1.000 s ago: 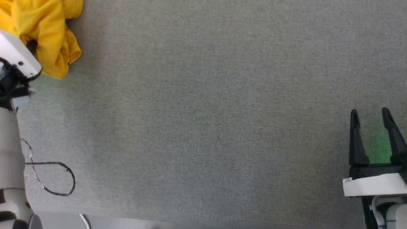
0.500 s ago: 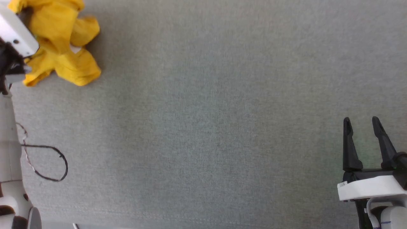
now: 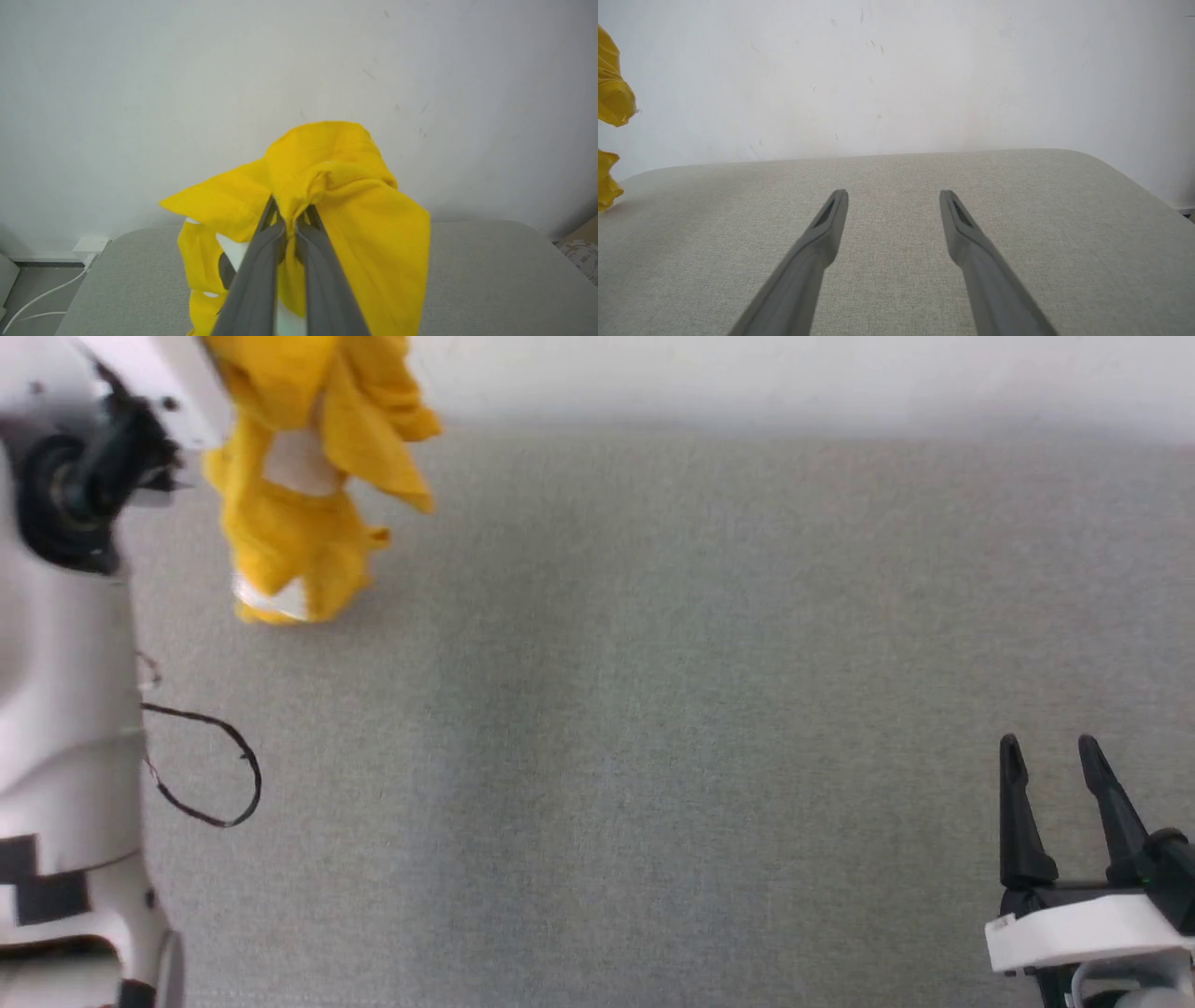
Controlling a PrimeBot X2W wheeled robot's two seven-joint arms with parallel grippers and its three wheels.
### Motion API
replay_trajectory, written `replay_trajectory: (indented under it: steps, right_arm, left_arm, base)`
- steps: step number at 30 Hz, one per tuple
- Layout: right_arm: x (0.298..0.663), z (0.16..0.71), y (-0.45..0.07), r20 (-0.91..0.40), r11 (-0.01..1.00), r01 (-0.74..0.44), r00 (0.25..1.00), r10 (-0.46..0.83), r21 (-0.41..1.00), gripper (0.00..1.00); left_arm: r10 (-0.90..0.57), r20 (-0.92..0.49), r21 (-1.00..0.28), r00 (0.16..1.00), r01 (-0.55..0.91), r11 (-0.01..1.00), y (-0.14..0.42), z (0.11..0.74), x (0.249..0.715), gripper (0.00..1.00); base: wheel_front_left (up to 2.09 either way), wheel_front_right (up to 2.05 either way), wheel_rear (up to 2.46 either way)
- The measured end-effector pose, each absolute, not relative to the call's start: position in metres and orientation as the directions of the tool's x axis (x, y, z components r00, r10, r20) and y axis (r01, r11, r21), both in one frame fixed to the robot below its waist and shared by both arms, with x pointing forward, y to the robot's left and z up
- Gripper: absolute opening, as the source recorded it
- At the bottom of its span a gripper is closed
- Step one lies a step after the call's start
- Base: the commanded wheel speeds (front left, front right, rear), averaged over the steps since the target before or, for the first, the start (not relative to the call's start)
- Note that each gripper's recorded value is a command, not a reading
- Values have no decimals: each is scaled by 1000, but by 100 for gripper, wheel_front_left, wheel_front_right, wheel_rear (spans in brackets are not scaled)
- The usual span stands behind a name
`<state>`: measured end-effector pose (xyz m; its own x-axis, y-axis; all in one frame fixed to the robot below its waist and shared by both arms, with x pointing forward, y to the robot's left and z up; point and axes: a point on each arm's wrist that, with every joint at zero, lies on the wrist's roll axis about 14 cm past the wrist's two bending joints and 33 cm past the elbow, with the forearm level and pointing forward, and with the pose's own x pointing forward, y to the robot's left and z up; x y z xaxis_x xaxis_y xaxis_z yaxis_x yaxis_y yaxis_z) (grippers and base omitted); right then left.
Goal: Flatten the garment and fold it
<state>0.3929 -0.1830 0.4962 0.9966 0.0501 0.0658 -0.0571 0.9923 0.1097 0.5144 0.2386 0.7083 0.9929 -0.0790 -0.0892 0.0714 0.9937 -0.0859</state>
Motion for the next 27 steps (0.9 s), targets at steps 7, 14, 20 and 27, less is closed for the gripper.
replay_trajectory:
  steps: [7,14,20,27]
  right_arm:
    - [374,513,-200,110,994,-12,994,0,112,100]
    - [364,519,-212,126,993,22,991,-37,118,100]
    - [363,514,-217,111,992,41,992,-55,121,100]
    - [363,511,-224,101,989,65,992,-79,132,100]
  left_arm:
    - [-309,28,-35,951,310,950,144,758,488,0]
    - [-497,101,-50,862,504,863,62,772,467,0]
    - [-546,70,-121,835,551,826,29,731,474,0]
    - [-536,-46,-258,843,509,821,10,640,491,0]
  base:
    - [0,0,0]
    - [0,0,0]
    - [0,0,0]
    - [0,0,0]
